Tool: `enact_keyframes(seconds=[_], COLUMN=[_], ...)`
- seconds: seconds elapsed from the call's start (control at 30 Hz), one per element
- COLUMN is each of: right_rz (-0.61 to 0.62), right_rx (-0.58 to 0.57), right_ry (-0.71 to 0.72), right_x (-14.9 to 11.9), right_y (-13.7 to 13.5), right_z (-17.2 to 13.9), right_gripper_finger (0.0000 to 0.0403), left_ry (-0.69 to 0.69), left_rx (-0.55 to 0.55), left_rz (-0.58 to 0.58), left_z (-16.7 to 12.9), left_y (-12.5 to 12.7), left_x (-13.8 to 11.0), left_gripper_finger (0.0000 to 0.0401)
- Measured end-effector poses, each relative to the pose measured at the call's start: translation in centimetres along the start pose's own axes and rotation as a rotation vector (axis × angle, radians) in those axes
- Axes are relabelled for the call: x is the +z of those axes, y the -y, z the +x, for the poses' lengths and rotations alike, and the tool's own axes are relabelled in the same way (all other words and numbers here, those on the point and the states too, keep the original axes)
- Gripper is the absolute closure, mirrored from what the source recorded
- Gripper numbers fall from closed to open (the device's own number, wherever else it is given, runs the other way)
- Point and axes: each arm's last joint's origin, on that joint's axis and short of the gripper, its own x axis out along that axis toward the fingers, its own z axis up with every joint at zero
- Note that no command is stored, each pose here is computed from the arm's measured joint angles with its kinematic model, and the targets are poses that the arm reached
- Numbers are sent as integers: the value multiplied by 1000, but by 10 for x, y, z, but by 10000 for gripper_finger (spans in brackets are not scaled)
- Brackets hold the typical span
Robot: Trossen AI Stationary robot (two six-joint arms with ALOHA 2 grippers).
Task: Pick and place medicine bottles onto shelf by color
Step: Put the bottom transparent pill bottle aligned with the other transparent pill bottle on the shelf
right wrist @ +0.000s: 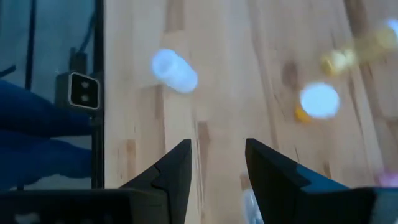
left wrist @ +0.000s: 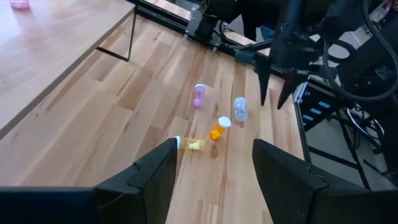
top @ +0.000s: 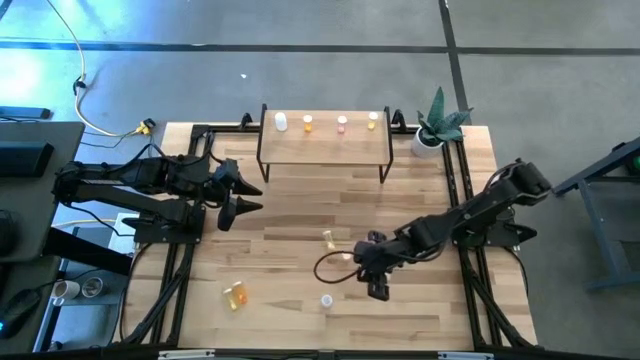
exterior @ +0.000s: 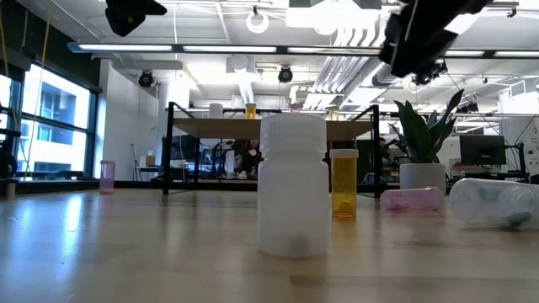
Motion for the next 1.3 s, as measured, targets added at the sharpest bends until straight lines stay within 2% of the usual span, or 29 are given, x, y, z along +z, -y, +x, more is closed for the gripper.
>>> enact_keyframes(seconds=[0.23,0.63,0.87,1.07,1.3], right_rz=[-100,-61,-96,1,-87], right_rx=[66,125,43,39,-34], right_ry=[70,134,163,117,149], right_x=[8,14,7,-4,-18], right_y=[-6,-10,-15,-19,-31], right_z=[17,49,61,75,91], right_gripper_finger=[263,257,258,223,177], left_ry=[-4,-7,-10,-12,-20], left_rx=[2,3,4,5,-13], left_rz=[3,32,37,37,37], left_z=[1,1,1,1,1], left_y=[0,0,0,0,0], left_x=[0,0,-1,-1,-1], left_gripper_finger=[193,138,139,137,138])
